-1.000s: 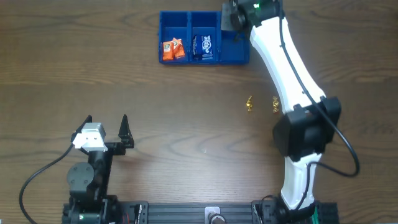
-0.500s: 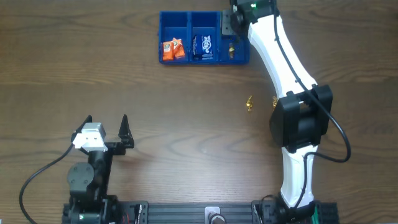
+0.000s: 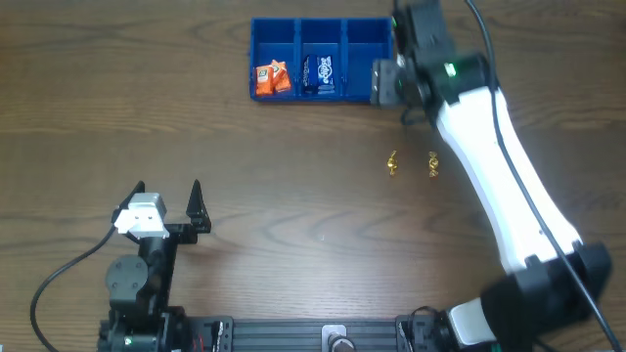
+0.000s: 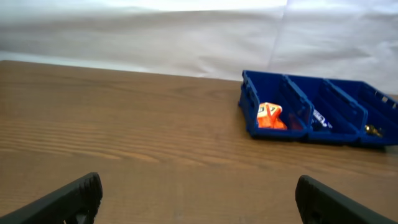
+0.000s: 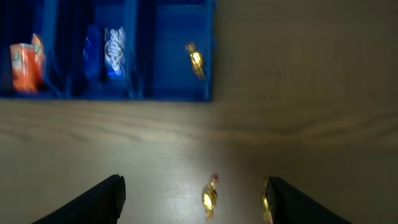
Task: Sort Candies Into Trays
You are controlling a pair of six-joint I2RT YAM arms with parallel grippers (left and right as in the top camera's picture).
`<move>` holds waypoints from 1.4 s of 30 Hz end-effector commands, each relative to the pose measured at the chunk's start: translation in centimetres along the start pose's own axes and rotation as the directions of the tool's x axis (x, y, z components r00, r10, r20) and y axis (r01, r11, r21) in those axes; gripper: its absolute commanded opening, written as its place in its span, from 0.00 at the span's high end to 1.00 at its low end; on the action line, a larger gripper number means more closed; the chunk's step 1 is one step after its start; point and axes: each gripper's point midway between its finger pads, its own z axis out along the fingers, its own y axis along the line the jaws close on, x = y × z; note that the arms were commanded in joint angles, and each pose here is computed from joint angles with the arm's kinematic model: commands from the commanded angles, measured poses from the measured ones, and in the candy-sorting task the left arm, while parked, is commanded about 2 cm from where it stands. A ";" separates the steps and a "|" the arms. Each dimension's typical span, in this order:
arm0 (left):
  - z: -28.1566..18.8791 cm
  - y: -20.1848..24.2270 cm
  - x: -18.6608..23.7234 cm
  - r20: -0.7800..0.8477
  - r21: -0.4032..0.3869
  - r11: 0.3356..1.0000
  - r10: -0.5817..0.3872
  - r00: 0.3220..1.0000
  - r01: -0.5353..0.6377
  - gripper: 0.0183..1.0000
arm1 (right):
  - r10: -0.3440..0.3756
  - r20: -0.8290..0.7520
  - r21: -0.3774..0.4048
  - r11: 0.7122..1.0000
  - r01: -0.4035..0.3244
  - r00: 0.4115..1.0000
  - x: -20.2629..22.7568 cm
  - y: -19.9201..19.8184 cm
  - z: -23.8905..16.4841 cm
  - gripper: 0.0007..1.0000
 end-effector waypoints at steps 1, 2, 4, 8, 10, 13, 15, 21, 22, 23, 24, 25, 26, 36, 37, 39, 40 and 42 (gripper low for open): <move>0.2 0.1 1.7 -0.044 0.000 1.000 0.013 0.999 -0.013 0.00 | 0.058 -0.206 0.075 0.996 -0.043 0.977 9.2 -2.1 5.2 0.25; 0.2 0.1 1.7 -0.044 0.000 1.000 0.013 0.999 -0.013 0.00 | 0.056 -0.227 0.075 0.996 -0.040 0.972 10.2 -2.2 5.9 0.25; 0.2 0.1 1.7 -0.044 0.000 1.000 0.013 0.999 -0.013 0.00 | 0.055 -0.265 0.066 0.997 -0.039 0.963 12.3 -2.1 7.7 0.25; 0.2 0.1 1.7 -0.044 0.000 1.000 0.013 0.999 -0.013 0.00 | 0.056 -0.306 0.067 0.997 -0.037 0.950 14.0 -2.1 9.6 0.26; 0.2 0.1 1.7 -0.044 0.000 1.000 0.013 0.999 -0.013 0.00 | 0.055 -0.321 0.070 0.997 -0.034 0.945 14.4 -2.0 10.9 0.27; 0.2 0.1 1.7 -0.044 0.000 1.000 0.013 0.999 -0.013 0.00 | 0.067 -0.334 0.073 0.996 -0.045 0.940 14.8 -1.9 12.0 0.27; 0.2 0.1 1.7 -0.044 0.000 1.000 0.013 0.999 -0.013 0.00 | 0.081 -0.339 0.073 0.996 -0.060 0.937 15.0 -1.9 12.7 0.29; 0.2 0.1 1.7 -0.044 0.000 1.000 0.013 0.999 -0.013 0.00 | 0.081 -0.339 0.069 0.996 -0.061 0.937 15.0 -1.8 13.0 0.31; 0.2 0.1 1.7 -0.044 0.000 1.000 0.013 0.999 -0.013 0.00 | 0.081 -0.340 0.070 0.996 -0.061 0.937 15.1 -1.9 13.0 0.31; 0.2 0.1 1.7 -0.044 0.000 1.000 0.013 0.999 -0.013 0.00 | 0.081 -0.341 0.070 0.996 -0.061 0.937 15.1 -1.9 13.0 0.32; 0.2 0.1 1.7 -0.044 0.000 1.000 0.013 0.999 -0.013 0.00 | 0.081 -0.341 0.070 0.996 -0.060 0.937 15.1 -1.9 13.0 0.32; 0.2 0.1 1.7 -0.044 0.000 1.000 0.013 0.999 -0.013 0.00 | 0.081 -0.340 0.070 0.996 -0.060 0.937 15.1 -1.9 13.0 0.32; 0.2 0.1 1.7 -0.044 0.000 1.000 0.013 0.999 -0.013 0.00 | 0.081 -0.342 0.071 0.996 -0.060 0.936 15.2 -1.9 13.2 0.32; 0.2 0.1 1.7 -0.044 0.000 1.000 0.013 0.999 -0.013 0.00 | 0.080 -0.368 0.080 0.995 -0.055 0.926 16.0 -1.9 14.4 0.41; 0.2 0.1 1.7 -0.044 0.000 1.000 0.013 0.999 -0.013 0.00 | 0.080 -0.368 0.080 0.995 -0.055 0.926 16.0 -1.9 14.4 0.44; 0.2 0.1 1.7 -0.044 0.000 1.000 0.013 0.999 -0.013 0.00 | 0.081 -0.368 0.080 0.995 -0.055 0.926 16.1 -1.9 14.4 0.53; 0.2 0.1 1.7 -0.044 0.000 1.000 0.013 0.999 -0.013 0.00 | 0.080 -0.368 0.080 0.995 -0.055 0.926 16.0 -1.9 14.4 0.61; 0.2 0.1 1.7 -0.044 0.000 1.000 0.013 0.999 -0.013 0.00 | 0.080 -0.368 0.080 0.995 -0.055 0.926 16.1 -1.9 14.4 0.70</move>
